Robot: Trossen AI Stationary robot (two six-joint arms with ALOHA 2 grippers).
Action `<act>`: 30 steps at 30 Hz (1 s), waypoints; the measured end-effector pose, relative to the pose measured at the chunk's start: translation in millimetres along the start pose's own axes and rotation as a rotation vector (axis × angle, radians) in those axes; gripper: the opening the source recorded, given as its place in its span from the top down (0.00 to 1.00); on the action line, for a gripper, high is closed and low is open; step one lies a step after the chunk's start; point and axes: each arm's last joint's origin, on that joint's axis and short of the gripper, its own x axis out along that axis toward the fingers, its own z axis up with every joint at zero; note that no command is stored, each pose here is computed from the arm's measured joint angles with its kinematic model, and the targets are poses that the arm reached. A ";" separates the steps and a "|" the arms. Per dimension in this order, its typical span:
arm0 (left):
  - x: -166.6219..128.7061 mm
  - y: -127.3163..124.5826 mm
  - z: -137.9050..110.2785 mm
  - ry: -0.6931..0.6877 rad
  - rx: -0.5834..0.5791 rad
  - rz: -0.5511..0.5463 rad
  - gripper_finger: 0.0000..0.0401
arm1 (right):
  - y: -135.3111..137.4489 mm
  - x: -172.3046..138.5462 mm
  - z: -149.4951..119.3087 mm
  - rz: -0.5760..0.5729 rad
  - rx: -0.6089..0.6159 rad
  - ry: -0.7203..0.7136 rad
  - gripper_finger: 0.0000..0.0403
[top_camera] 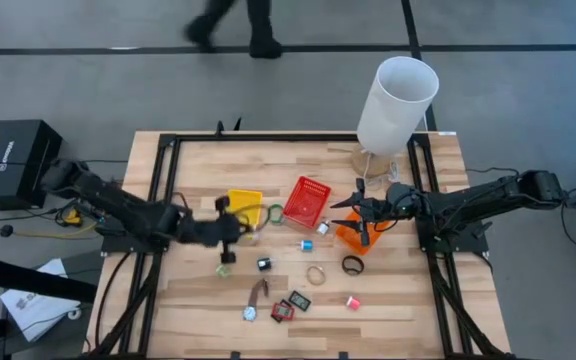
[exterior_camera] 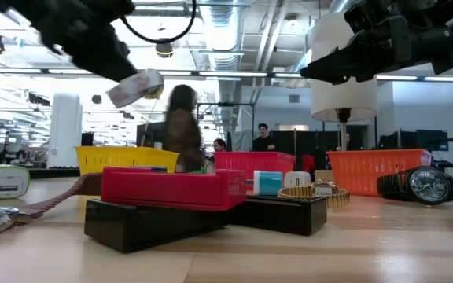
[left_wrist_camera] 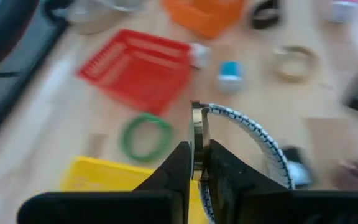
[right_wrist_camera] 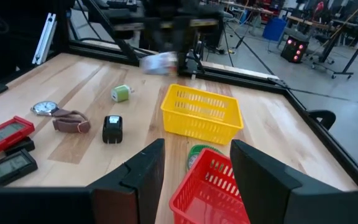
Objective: Pick & Place Office items
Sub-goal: Put the white watch into the yellow bin
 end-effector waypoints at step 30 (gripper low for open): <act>74.1 51.7 -44.3 0.412 0.038 0.125 0.91 | 0.6 -0.1 -1.5 0.007 0.069 0.015 0.57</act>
